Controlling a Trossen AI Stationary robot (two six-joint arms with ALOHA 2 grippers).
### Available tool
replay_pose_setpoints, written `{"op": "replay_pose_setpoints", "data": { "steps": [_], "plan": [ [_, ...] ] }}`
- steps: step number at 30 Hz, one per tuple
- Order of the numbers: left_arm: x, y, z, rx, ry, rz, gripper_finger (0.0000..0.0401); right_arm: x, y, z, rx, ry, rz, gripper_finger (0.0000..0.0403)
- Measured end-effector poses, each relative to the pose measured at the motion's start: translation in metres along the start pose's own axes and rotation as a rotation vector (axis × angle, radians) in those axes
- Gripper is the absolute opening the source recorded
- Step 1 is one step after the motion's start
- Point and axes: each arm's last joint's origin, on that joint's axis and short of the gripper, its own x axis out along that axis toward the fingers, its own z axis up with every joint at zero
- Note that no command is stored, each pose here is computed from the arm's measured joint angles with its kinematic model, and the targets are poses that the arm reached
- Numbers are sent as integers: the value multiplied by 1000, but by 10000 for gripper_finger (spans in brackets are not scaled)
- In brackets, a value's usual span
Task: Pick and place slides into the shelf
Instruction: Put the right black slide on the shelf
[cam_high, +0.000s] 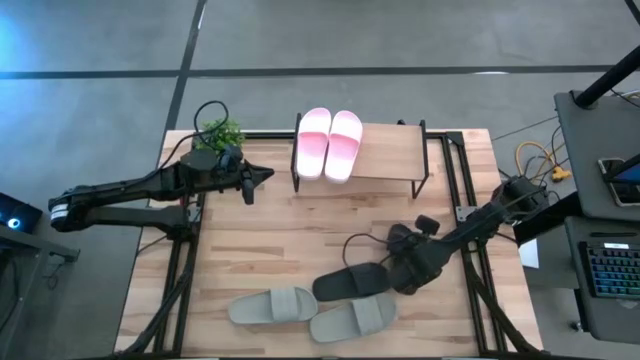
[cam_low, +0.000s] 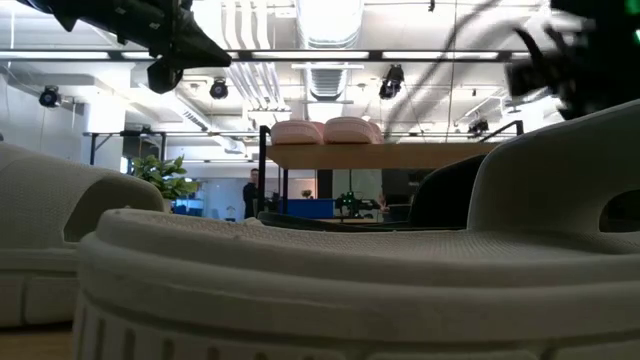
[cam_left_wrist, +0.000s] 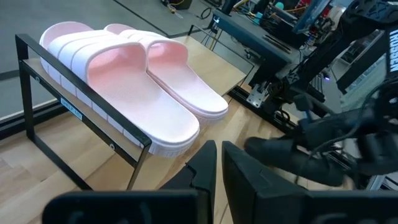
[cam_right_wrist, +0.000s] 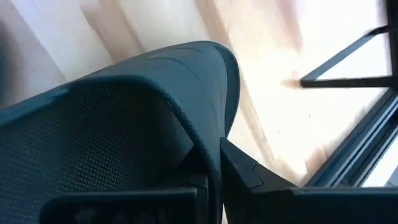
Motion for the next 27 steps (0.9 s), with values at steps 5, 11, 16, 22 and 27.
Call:
{"op": "replay_pose_setpoints", "data": {
  "steps": [5,11,16,22,27],
  "plan": [
    [0,0,0,1,3,2,11,-45,-6,23,125,-124,17,13],
    [0,0,-1,1,3,2,11,-95,-39,51,276,-402,-89,13],
    [2,1,-2,4,13,6,11,-93,-74,76,219,-424,-198,13],
    [3,1,-3,5,18,9,11,-66,-133,110,123,-338,-448,13],
    [3,1,-3,7,20,10,11,-37,-185,130,-9,-141,-569,13]
  ]
}}
